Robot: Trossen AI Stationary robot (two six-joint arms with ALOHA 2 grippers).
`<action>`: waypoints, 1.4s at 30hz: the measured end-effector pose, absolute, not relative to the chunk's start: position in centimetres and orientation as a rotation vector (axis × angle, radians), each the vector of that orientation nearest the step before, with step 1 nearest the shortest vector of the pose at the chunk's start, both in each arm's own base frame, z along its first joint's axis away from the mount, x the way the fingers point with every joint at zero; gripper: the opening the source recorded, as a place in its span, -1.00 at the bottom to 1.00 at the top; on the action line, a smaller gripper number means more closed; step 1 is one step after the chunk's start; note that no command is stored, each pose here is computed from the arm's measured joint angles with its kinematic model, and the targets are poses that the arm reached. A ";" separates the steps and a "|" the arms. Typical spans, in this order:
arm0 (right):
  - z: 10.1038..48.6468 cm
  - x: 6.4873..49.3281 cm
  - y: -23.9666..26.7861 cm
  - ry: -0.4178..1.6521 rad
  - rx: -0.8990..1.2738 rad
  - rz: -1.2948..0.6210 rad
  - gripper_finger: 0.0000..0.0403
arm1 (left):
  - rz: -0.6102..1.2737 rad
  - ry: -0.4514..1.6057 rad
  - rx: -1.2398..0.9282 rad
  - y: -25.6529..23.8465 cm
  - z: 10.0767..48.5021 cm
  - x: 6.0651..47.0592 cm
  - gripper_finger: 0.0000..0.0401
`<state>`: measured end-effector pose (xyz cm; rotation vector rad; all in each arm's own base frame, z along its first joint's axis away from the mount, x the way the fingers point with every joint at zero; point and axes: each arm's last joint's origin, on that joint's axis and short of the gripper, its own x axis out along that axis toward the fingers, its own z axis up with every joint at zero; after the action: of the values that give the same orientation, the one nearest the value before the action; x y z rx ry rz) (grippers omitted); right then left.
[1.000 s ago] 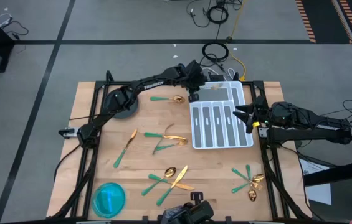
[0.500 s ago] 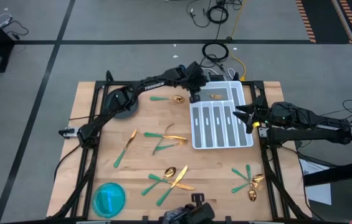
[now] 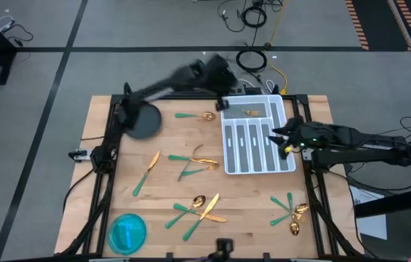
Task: Sort silverware
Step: Put the green fork into the silverware tray
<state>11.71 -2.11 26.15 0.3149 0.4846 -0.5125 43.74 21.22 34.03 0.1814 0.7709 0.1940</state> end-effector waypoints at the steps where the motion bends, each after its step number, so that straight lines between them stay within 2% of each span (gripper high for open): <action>1: 26.1 12.5 -2.4 0.483 0.294 -0.526 -0.17 | 0.194 0.744 0.153 20.8 36.2 42.3 -0.95; 5: 26.2 16.1 -4.4 0.512 0.229 -0.633 -0.17 | 0.200 0.657 0.081 18.2 43.3 36.4 -0.95; 9: 27.4 19.9 -8.1 0.659 0.120 -0.684 -0.17 | 0.214 0.583 0.100 15.3 48.5 30.8 -0.95; 13: 28.5 23.1 -13.3 0.828 0.016 -0.640 -0.17 | 0.236 0.513 0.095 12.9 51.9 25.9 -0.95; 17: 28.9 24.5 -18.6 0.980 -0.016 -0.568 -0.17 | 0.258 0.443 0.072 10.9 54.1 22.0 -0.95; 25: 25.4 24.4 -24.2 1.300 0.022 -0.314 -0.17 | 0.272 0.448 0.007 8.7 55.1 17.8 -0.95; 30: 22.0 25.2 -25.1 1.351 0.060 -0.145 -0.14 | 0.275 0.508 -0.056 8.3 54.6 17.0 -0.95; 35: 20.1 26.0 -25.9 1.354 0.050 -0.137 -0.12 | 0.276 0.532 -0.065 8.3 54.3 17.0 -0.95; 42: 19.2 27.0 -26.9 1.293 0.013 -0.179 -0.12 | 0.285 0.536 -0.059 8.3 54.3 17.0 -0.95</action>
<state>26.98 -26.92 19.23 0.0127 1.2932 -0.1793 16.97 8.28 54.32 -0.0595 0.5362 0.2855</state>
